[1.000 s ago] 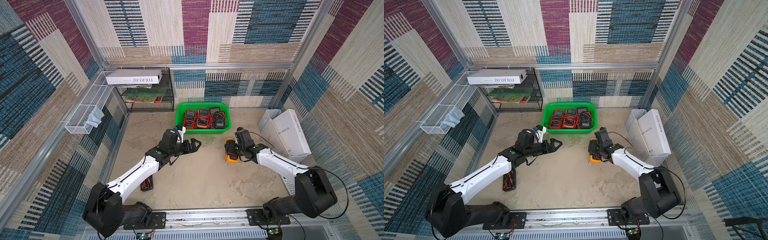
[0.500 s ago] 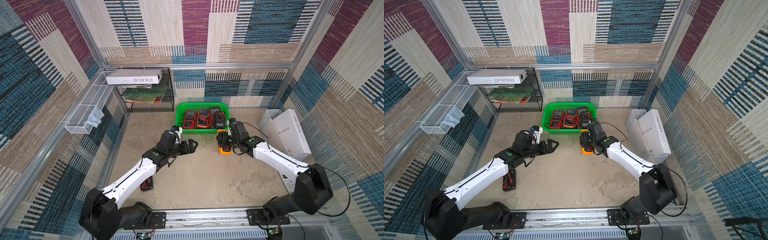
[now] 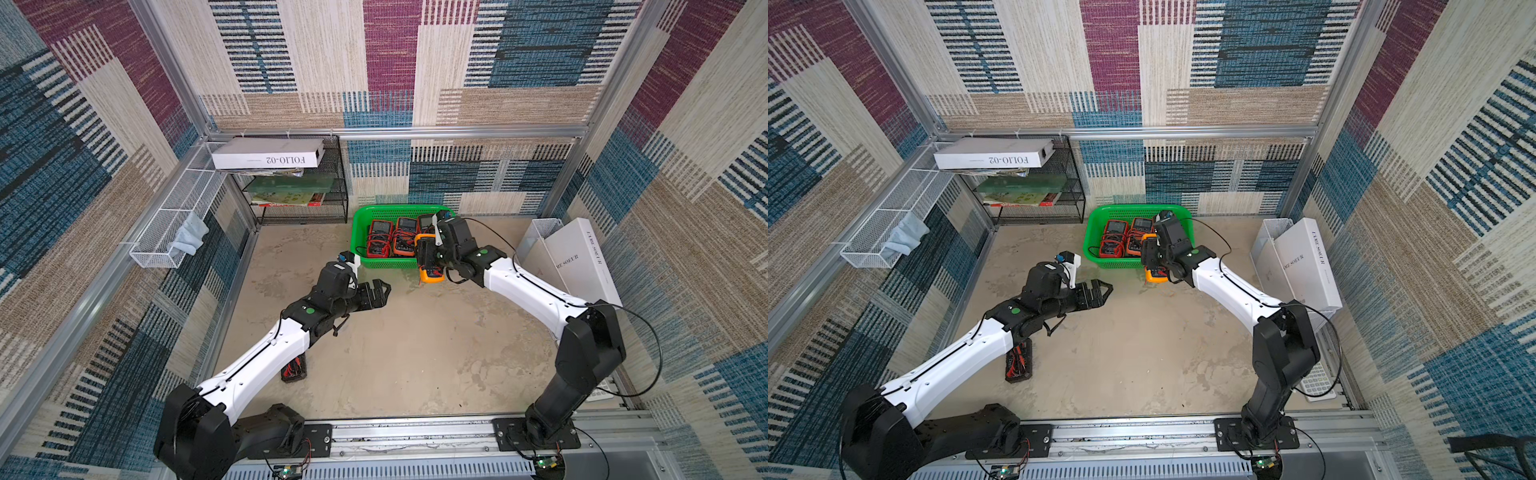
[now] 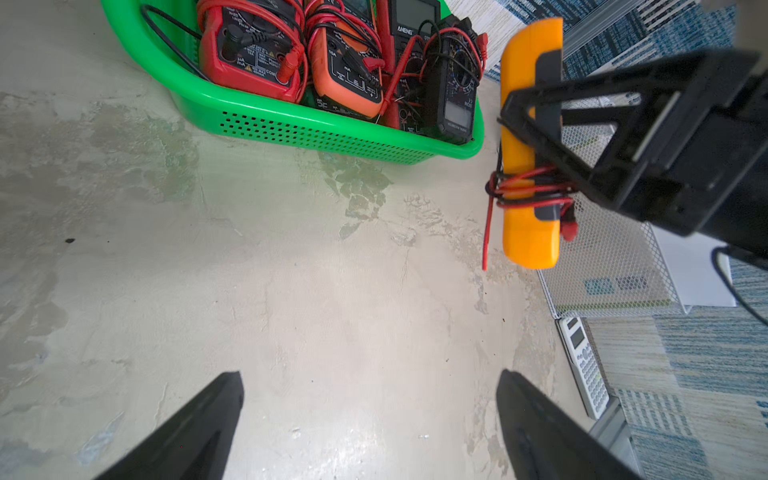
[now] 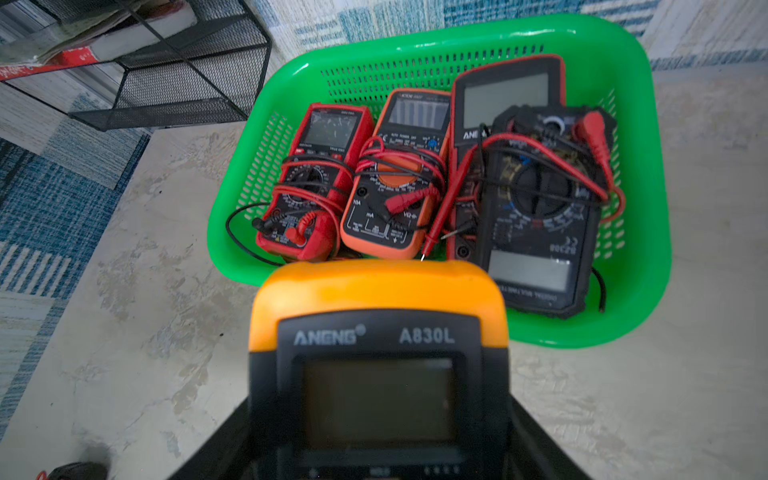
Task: Put the multimeter into the basket
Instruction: Pick up the multimeter from the center of the board, then place the multimeter in the basket.
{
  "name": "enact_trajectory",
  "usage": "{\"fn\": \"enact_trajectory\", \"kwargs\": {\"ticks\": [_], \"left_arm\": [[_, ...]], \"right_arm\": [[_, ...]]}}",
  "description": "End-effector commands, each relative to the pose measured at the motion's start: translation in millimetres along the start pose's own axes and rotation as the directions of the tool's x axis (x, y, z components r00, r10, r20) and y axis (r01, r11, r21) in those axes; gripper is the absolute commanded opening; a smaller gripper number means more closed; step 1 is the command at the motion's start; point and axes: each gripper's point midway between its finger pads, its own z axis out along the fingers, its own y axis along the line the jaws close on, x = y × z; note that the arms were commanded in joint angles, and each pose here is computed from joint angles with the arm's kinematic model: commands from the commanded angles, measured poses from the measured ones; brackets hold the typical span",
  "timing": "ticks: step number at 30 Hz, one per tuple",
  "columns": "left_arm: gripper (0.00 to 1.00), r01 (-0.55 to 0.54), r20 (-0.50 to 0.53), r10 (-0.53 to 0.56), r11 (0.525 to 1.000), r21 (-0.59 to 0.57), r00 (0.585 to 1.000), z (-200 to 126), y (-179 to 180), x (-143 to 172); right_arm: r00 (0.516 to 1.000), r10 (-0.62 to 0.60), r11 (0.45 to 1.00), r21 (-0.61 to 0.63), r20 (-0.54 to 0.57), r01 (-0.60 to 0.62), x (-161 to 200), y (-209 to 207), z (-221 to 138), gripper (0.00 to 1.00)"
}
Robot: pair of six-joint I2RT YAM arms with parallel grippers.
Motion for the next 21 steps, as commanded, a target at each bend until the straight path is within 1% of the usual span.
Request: {"fn": "enact_trajectory", "kwargs": {"ticks": [1, 11, 21], "left_arm": [[1.0, -0.008, 0.008, 0.009, 0.999, -0.034, 1.0, -2, 7, 1], [1.0, 0.021, 0.038, -0.018, 0.996, -0.088, 0.999, -11, 23, 4], [1.0, 0.042, 0.047, -0.037, 0.993, -0.109, 0.998, -13, 32, 7]], "right_arm": [[0.999, -0.04, 0.998, 0.039, 0.029, 0.039, -16, 0, 9, 0.65], [0.996, -0.071, 0.993, 0.102, 0.045, 0.066, -46, 5, 50, 0.65], [0.996, -0.075, 0.989, 0.135, 0.058, 0.066, -58, 8, 79, 0.65]]}}
